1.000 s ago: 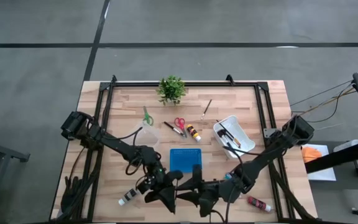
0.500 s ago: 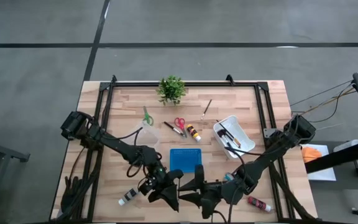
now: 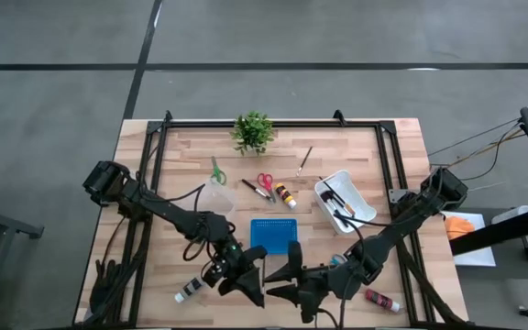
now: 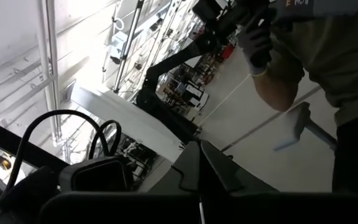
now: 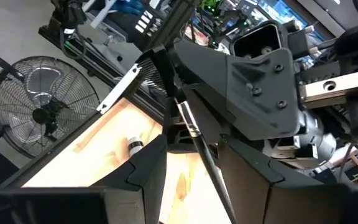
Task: Pick & Place Paint Supplies
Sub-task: Put the eyelash brush in the white bin
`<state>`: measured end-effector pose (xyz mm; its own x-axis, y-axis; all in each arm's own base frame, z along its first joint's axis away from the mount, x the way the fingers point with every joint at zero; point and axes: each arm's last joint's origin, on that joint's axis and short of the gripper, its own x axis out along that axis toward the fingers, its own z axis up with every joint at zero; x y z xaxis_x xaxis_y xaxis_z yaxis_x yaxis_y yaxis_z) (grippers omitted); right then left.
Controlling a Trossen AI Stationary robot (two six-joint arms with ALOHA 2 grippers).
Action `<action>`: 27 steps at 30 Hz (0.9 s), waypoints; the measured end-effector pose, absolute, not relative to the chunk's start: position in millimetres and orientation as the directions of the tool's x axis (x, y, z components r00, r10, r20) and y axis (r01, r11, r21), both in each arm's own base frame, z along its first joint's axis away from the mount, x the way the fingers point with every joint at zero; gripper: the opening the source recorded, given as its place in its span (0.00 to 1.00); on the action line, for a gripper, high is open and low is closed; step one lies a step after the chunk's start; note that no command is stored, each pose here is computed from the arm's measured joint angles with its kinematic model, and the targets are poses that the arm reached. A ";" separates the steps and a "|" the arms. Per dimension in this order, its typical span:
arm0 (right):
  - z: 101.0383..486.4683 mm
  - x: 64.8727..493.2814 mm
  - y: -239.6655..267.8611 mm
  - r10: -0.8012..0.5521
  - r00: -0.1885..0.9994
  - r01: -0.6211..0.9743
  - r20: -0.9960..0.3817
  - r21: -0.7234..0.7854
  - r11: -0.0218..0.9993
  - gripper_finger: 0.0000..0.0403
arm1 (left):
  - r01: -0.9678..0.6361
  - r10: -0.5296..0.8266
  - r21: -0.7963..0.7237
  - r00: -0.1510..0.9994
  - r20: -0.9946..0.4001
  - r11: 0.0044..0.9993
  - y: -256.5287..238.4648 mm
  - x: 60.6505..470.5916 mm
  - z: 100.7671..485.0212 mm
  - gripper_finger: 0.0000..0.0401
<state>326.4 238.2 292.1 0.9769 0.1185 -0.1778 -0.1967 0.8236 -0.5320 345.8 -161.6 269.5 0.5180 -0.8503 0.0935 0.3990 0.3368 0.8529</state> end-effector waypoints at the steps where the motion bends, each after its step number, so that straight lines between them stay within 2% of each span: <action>1: 291.9 326.0 238.8 0.127 0.976 -0.205 -0.180 -0.531 0.822 0.35 | 0.395 -0.850 0.856 0.518 0.093 0.334 -161.6 345.8 269.5 0.01; 10: 294.9 324.7 240.6 0.192 0.967 -0.253 -0.170 -0.518 0.817 0.35 | 0.395 -0.874 0.865 0.477 0.095 0.310 -160.4 344.9 271.7 0.01; 18: 295.7 325.6 239.6 0.186 0.969 -0.243 -0.160 -0.525 0.815 0.35 | 0.421 -0.882 0.851 0.462 0.095 0.313 -154.7 346.0 272.9 0.01; 21: 295.2 324.7 239.5 0.138 0.977 -0.205 -0.162 -0.549 0.810 0.35 | 0.443 -0.853 0.824 0.515 0.088 0.353 -151.5 347.0 269.0 0.01; 24: 291.9 321.3 239.9 0.035 0.983 -0.139 -0.183 -0.594 0.792 0.35 | 0.450 -0.799 0.789 0.596 0.083 0.418 -148.5 348.5 265.0 0.01; 27: 286.9 317.3 241.1 -0.031 0.976 -0.114 -0.217 -0.623 0.774 0.35 | 0.479 -0.788 0.756 0.610 0.078 0.446 -147.6 348.2 262.4 0.01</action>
